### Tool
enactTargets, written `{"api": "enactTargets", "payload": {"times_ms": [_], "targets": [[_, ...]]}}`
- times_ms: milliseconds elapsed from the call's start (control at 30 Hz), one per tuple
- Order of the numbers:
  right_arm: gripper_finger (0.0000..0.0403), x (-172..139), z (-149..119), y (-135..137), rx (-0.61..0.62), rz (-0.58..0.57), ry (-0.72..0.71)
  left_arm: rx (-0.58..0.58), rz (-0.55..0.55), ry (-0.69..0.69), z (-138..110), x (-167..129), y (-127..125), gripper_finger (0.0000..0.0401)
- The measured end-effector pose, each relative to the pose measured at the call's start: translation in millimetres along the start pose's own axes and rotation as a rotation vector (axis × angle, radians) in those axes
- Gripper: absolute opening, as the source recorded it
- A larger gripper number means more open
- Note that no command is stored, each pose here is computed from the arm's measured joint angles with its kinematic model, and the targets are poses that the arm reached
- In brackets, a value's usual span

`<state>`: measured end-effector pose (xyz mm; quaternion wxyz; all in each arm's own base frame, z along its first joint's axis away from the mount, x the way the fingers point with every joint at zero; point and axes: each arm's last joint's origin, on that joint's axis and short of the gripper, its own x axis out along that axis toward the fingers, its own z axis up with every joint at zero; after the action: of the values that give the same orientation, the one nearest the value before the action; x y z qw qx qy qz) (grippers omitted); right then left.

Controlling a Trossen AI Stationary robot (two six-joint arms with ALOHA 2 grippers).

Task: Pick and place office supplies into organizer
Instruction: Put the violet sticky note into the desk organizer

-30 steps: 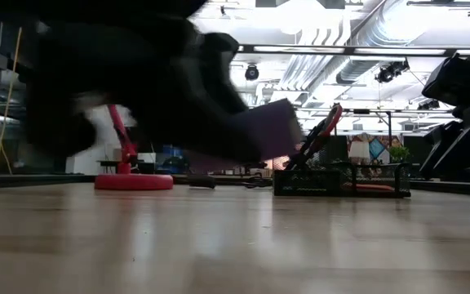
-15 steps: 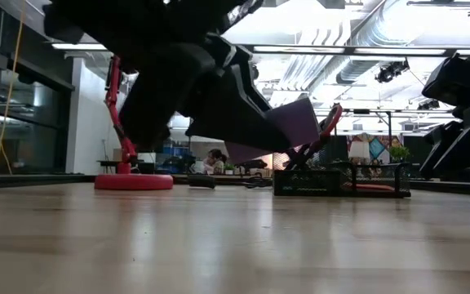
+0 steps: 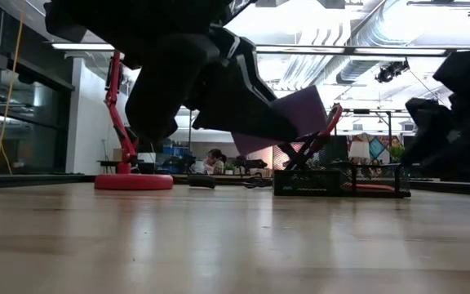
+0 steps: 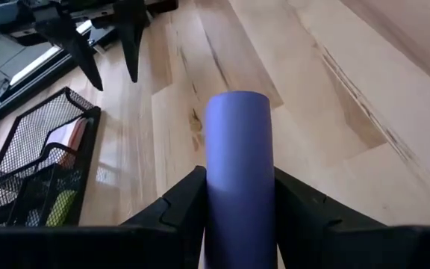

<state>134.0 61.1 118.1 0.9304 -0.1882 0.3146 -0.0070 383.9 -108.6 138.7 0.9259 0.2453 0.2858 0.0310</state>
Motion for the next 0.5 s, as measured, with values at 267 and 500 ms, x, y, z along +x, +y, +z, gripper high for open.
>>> {"api": "enactTargets", "payload": {"times_ms": [267,500], "targets": [[0.0157,-0.5,11.4,-2.5,0.475,-0.044,-0.116,0.008,0.017,0.005,-0.1,0.1,0.6,0.0122],[0.0158,-7.8,38.7,-11.6,0.927,-0.084,-0.419,0.074,0.177,0.029,1.1,0.7,8.2,0.0122]]}}
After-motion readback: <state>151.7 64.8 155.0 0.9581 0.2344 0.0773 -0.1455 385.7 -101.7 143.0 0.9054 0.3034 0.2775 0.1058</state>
